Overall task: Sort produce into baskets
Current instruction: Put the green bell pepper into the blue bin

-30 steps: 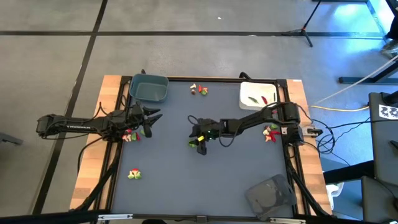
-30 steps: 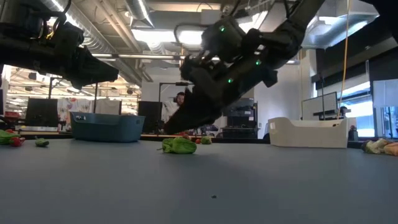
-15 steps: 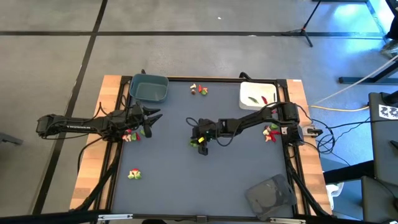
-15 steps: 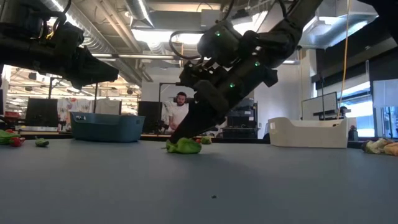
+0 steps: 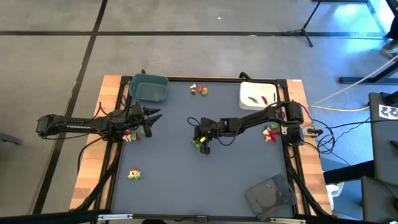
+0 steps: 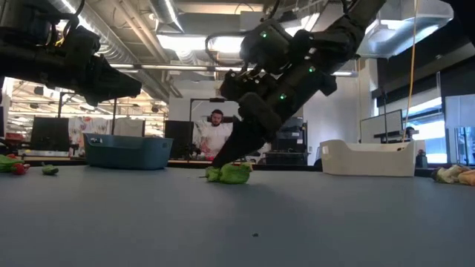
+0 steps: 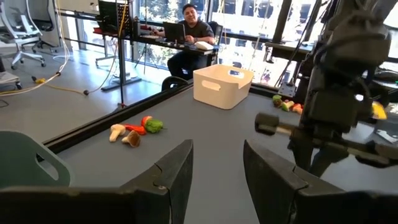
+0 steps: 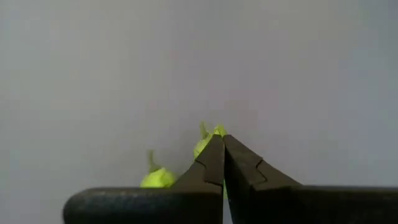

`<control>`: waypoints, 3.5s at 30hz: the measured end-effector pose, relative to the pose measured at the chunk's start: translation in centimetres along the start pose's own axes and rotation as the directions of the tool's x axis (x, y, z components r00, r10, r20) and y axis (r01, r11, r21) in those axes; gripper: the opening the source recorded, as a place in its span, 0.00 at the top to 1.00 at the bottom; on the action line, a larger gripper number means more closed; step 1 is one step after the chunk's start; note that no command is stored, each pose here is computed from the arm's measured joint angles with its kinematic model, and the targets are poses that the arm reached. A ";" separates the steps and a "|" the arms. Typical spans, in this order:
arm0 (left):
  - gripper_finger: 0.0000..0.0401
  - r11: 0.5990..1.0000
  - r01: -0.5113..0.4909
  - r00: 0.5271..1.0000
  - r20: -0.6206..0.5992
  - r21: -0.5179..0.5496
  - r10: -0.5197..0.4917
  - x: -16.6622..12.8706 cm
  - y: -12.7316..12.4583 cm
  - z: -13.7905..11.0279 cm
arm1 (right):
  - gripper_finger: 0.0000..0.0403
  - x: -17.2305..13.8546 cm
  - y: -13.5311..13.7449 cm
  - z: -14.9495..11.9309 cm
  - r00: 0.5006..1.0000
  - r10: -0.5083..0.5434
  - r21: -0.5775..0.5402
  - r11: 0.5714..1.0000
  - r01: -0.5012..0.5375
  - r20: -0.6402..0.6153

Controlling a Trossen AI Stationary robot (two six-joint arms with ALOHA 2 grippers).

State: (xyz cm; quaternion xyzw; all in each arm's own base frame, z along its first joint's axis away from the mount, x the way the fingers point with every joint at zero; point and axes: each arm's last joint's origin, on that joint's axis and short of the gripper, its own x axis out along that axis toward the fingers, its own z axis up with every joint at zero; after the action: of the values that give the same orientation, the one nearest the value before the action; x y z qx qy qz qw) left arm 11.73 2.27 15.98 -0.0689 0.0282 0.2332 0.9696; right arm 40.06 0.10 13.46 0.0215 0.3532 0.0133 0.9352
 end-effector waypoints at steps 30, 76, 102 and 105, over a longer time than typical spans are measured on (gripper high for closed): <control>0.53 0.998 -0.022 1.000 -0.014 0.063 0.023 0.4 0.3 0.1 | 1.00 -3.8 -4.8 5.2 0.903 -0.193 0.085 0.981 0.174 0.383; 0.51 0.991 0.027 1.000 -0.017 0.129 -0.025 1.7 -0.3 -0.1 | 0.99 -3.9 -4.7 5.7 0.885 -0.169 0.095 0.985 0.142 0.434; 0.51 0.966 0.179 0.980 -0.120 0.184 -0.158 8.4 -3.5 3.7 | 0.99 -4.5 -4.3 6.8 0.830 -0.114 0.100 0.992 0.070 0.546; 0.51 0.966 0.181 0.980 -0.118 0.185 -0.161 8.8 -3.7 3.7 | 0.99 -4.5 -3.9 6.8 0.828 -0.107 0.093 0.993 0.066 0.551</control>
State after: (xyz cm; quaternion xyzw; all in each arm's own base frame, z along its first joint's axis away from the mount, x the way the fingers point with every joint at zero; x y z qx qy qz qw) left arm 21.32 3.50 19.36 0.0122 0.0944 0.1408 0.9855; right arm 41.27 -4.23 21.32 0.0409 0.0679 -0.0482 0.9957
